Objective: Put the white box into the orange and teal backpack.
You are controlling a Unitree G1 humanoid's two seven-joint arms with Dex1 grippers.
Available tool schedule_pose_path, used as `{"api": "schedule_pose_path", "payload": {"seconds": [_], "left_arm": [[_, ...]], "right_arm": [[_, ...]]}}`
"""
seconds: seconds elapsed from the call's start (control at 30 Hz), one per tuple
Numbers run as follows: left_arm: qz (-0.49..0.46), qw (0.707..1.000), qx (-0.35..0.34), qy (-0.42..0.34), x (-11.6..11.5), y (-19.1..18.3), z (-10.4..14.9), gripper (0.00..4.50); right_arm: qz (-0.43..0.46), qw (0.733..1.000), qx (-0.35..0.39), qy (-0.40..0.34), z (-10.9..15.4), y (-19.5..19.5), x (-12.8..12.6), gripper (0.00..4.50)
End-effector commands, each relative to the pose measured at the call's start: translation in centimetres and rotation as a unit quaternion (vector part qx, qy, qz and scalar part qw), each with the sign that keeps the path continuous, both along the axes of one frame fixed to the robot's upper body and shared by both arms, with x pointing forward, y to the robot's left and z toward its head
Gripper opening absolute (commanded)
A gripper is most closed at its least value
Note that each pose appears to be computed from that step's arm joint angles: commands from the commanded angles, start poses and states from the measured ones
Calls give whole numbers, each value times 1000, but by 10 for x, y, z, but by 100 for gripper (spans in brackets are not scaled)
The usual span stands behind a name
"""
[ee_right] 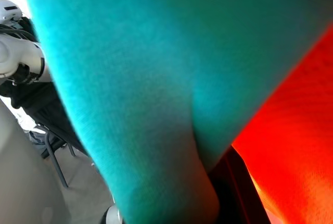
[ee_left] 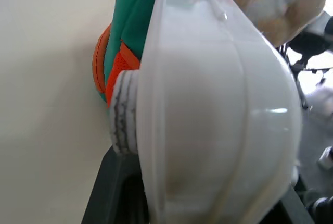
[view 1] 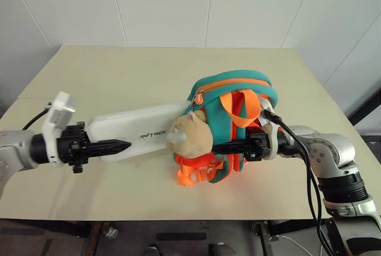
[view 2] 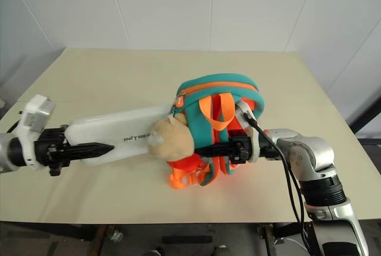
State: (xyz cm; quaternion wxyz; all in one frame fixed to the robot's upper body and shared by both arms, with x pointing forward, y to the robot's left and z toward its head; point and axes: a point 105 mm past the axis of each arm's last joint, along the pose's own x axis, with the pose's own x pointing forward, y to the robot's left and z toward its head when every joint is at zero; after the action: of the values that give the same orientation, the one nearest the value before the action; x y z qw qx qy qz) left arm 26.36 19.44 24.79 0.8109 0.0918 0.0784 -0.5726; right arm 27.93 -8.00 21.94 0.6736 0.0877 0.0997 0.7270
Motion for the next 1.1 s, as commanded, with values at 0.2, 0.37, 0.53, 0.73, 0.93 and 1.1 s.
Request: {"api": "schedule_pose_path", "payload": {"seconds": [0.2, 0.37, 0.53, 0.73, 0.93, 1.1], "left_arm": [[-49, 993, 75, -78, 31, -41, 16, 124], [-81, 990, 74, -91, 47, -83, 21, 124], [-126, 989, 41, -72, 55, -129, 20, 124], [-130, 989, 42, -62, 59, -148, 5, 124], [-112, 991, 39, -64, 61, -128, 10, 300], [-98, 989, 53, -97, 63, -93, 23, 360]], "right_arm": [[14, 999, 12, -29, 9, 6, -6, 2], [12, 999, 13, -31, 9, 6, -6, 2], [11, 999, 16, -38, 10, 9, -6, 2], [3, 999, 23, -46, 12, 11, -6, 2], [-9, 999, 23, -44, 10, 8, -9, 0], [-20, 999, 23, -45, 9, 7, -6, 0]]}}
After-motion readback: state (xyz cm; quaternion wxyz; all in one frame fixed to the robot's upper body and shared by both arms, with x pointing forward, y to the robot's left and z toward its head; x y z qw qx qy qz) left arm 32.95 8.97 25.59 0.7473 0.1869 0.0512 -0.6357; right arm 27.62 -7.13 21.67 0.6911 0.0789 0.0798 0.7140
